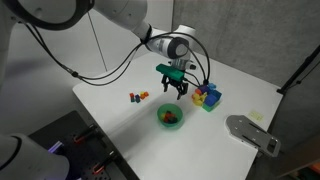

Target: Lift the blue small cube on the top most left from the table and put it in the green bowl

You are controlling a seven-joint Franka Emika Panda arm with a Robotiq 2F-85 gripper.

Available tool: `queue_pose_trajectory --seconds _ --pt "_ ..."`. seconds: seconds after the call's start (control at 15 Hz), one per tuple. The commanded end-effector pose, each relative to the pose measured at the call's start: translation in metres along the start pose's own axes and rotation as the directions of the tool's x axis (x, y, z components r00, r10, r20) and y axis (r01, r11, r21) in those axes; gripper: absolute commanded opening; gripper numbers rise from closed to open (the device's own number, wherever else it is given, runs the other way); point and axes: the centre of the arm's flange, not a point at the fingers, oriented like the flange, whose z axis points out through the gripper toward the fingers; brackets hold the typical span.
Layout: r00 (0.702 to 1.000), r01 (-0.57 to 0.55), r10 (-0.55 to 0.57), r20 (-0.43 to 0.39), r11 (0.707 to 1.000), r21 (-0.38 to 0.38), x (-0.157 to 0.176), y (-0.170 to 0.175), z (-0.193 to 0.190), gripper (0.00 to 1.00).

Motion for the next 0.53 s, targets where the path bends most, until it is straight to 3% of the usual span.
queue_pose_trajectory --seconds 0.0,0.47 --pt "1.000 0.016 -0.016 -0.003 1.000 0.021 -0.044 0.001 -0.044 1.00" --pt "0.998 -0.002 0.003 -0.063 1.000 0.010 -0.112 -0.008 -0.128 1.00"
